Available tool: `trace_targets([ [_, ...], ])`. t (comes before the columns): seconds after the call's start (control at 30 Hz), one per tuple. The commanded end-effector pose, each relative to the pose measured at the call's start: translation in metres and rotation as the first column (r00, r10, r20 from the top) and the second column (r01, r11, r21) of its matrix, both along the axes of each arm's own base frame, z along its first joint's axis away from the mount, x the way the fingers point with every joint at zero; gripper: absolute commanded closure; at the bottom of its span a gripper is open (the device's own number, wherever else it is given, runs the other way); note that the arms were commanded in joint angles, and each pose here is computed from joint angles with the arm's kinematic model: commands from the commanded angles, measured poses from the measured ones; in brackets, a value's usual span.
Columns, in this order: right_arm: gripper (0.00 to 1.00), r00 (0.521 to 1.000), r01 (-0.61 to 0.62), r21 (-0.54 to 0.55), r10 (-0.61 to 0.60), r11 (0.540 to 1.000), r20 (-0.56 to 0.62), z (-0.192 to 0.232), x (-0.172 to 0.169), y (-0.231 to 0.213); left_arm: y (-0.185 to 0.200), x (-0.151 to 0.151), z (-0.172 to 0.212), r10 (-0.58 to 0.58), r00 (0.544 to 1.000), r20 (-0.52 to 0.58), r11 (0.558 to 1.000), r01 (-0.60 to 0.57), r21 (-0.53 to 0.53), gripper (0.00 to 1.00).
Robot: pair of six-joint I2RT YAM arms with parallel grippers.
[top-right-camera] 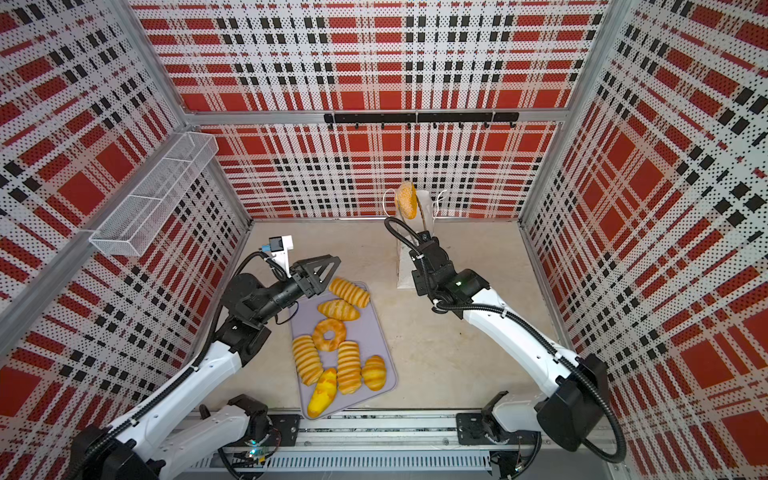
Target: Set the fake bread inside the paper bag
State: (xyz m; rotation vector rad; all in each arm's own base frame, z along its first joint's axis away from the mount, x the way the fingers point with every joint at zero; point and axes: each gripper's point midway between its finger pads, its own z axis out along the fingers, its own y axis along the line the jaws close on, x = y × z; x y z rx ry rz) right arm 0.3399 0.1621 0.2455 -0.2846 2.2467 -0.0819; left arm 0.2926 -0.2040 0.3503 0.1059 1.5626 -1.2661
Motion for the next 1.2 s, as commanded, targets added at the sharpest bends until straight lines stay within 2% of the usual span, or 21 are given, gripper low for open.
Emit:
trace_targets([
  [0.0, 0.71, 0.997, 0.024, 0.022, -0.026, 0.999, 0.072, 0.025, 0.008, -0.003, 0.004, 0.000, 0.019, 0.029, 0.998, 0.048, 0.999, -0.028, -0.040, 0.09],
  [0.23, 0.70, 0.997, 0.014, 0.046, -0.018, 0.999, 0.077, 0.029, 0.002, -0.005, 0.001, 0.001, 0.014, 0.008, 1.000, 0.023, 0.998, -0.007, -0.055, 0.10],
  [0.4, 0.70, 0.996, -0.049, 0.119, 0.040, 0.992, 0.080, 0.033, -0.010, 0.000, 0.002, -0.005, 0.014, 0.000, 0.999, 0.032, 0.999, 0.002, -0.047, 0.10],
  [0.53, 0.71, 0.987, -0.153, 0.250, 0.138, 0.956, 0.078, 0.039, -0.024, 0.002, 0.014, -0.005, 0.000, 0.038, 0.999, 0.002, 0.999, -0.038, -0.027, 0.09],
  [0.6, 0.71, 0.982, -0.184, 0.279, 0.166, 0.943, 0.087, 0.041, -0.031, 0.001, 0.021, -0.003, -0.007, 0.055, 0.998, -0.021, 0.998, -0.055, -0.022, 0.09],
  [0.8, 0.71, 0.945, -0.327, 0.309, 0.298, 0.893, 0.138, 0.052, -0.060, 0.009, 0.040, -0.005, -0.014, 0.099, 0.994, -0.057, 0.995, -0.099, -0.006, 0.09],
  [0.9, 0.71, 0.919, -0.393, 0.324, 0.362, 0.860, 0.155, 0.056, -0.077, 0.013, 0.050, -0.005, -0.017, 0.137, 0.988, -0.077, 0.990, -0.135, 0.039, 0.08],
  [1.03, 0.70, 0.901, -0.431, 0.320, 0.422, 0.844, 0.100, 0.044, -0.094, 0.014, 0.065, -0.005, -0.026, 0.194, 0.975, -0.111, 0.978, -0.183, 0.101, 0.07],
  [1.17, 0.71, 0.883, -0.455, 0.316, 0.468, 0.832, 0.039, 0.032, -0.105, 0.015, 0.068, -0.010, -0.033, 0.181, 0.973, -0.144, 0.980, -0.166, 0.113, 0.07],
])
